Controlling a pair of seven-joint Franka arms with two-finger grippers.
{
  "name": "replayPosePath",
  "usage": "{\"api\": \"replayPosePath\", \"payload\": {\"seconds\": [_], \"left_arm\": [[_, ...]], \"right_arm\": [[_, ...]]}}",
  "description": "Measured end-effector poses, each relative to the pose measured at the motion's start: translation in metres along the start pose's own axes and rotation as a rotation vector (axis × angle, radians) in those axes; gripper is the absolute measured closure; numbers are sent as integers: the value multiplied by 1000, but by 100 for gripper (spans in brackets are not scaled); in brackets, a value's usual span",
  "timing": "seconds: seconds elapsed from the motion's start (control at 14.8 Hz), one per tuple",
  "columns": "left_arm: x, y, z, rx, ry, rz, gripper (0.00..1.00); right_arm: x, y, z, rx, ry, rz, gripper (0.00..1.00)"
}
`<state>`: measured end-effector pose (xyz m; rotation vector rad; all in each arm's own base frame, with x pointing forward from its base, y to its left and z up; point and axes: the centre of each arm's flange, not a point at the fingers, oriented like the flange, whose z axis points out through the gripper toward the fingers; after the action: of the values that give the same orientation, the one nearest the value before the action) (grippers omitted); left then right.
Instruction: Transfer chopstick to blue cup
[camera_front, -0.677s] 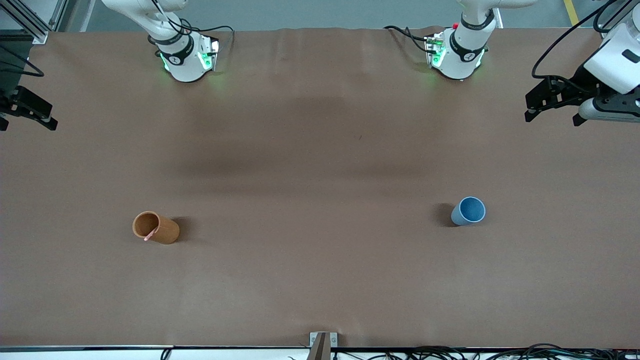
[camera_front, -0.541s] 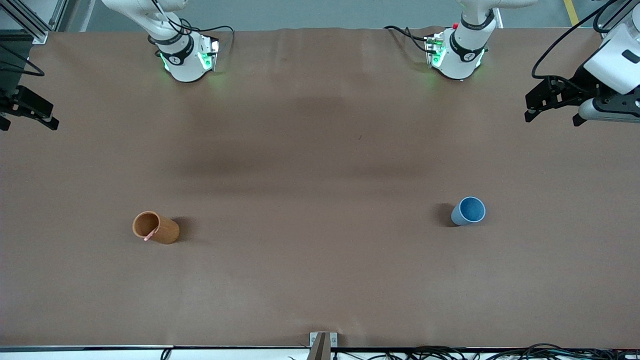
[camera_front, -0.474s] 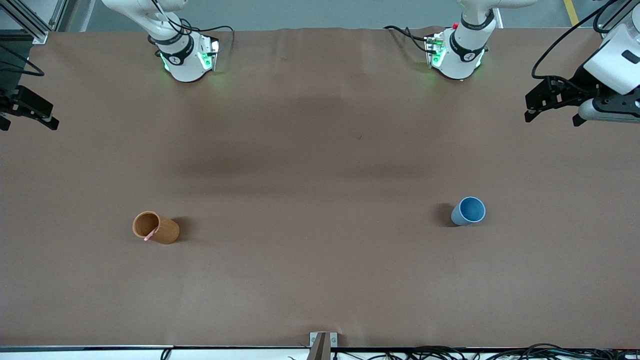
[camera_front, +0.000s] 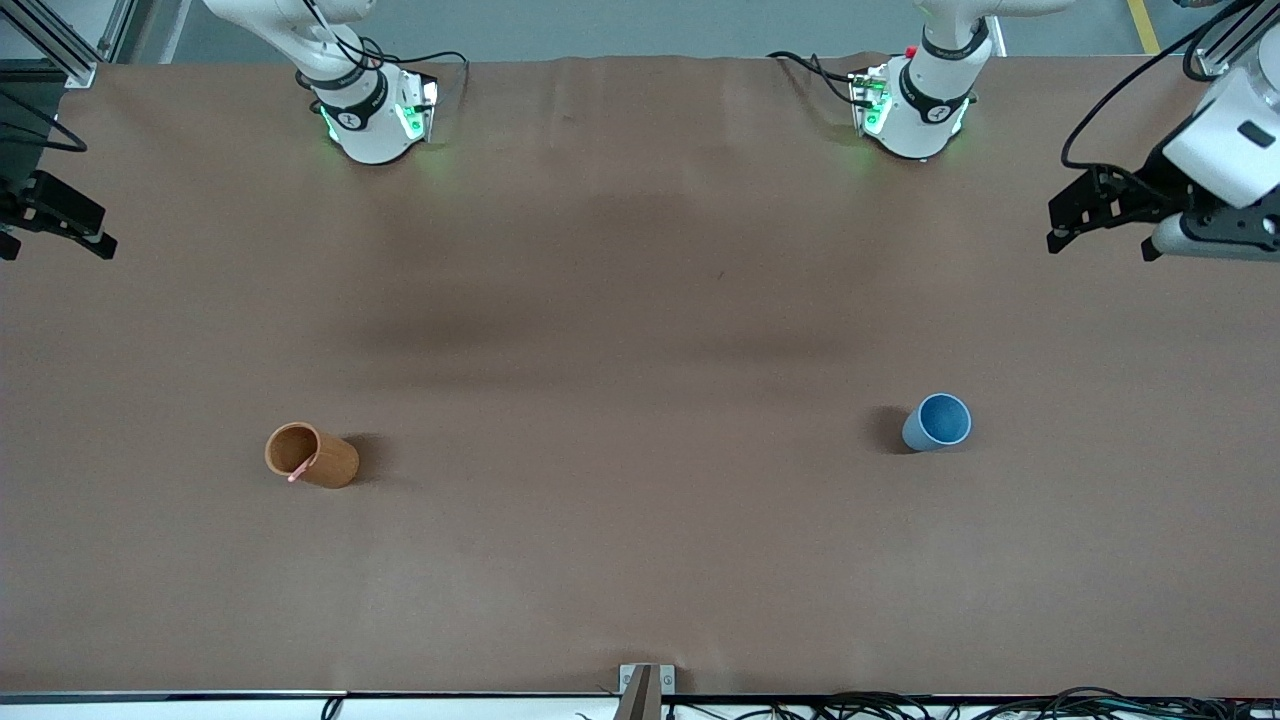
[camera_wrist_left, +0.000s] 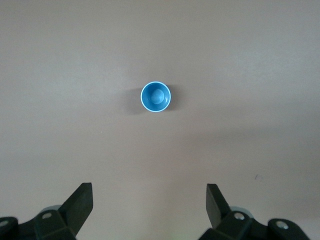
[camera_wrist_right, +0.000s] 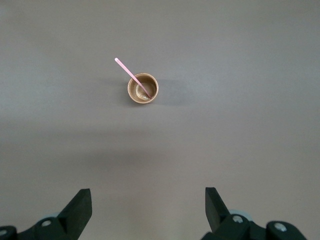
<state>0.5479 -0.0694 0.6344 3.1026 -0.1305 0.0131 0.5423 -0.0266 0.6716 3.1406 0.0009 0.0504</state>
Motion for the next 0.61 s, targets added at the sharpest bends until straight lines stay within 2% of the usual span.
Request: {"api": "replayPosePath", "payload": {"seconds": [0.27,0.47,0.61], "left_arm": [[52,-53,88,-31,-21,-32,0],[81,-60,178,-40,-33,-35,0],[91,-56,233,-42,-16,-31,0]], "right_arm": [[0,0,0,0,4,0,0],[5,0,0,-1,26,0,0],[19,-5,12,-3,49,-9,0]]}}
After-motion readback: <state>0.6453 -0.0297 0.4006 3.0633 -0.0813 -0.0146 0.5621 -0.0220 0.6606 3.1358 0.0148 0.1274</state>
